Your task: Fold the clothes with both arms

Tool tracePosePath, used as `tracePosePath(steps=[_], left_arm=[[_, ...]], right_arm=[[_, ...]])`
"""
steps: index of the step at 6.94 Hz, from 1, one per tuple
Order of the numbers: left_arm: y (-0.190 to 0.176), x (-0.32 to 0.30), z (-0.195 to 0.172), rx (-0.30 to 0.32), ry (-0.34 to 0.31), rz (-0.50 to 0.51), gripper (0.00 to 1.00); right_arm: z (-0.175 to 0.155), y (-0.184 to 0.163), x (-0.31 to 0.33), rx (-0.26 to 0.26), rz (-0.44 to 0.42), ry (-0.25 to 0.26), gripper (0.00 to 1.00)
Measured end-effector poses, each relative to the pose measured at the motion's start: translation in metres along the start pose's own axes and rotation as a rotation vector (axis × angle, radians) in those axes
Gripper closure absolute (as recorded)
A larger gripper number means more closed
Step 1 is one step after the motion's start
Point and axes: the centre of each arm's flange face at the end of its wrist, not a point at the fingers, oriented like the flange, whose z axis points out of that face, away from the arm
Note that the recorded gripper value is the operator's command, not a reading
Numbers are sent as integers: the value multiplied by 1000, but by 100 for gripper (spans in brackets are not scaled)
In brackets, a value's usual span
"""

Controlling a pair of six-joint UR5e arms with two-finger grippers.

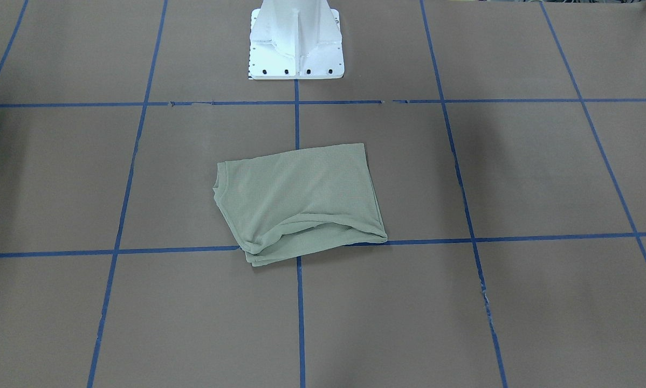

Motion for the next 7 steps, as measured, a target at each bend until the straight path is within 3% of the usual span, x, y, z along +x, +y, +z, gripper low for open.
tracePosePath(steps=[2, 4, 5, 7], left_arm=[[1, 0, 0, 0, 0, 0, 0], [2, 0, 1, -1, 0, -1, 0], [2, -1, 1, -1, 0, -1, 0], [3, -3, 0, 0, -5, -7, 0]], right_arm=[[2, 5, 0, -4, 14, -45, 0], [0, 4, -2, 5, 80, -51, 0], [-1, 3, -1, 20, 87, -36, 0], [-4, 2, 4, 65, 53, 49, 0]])
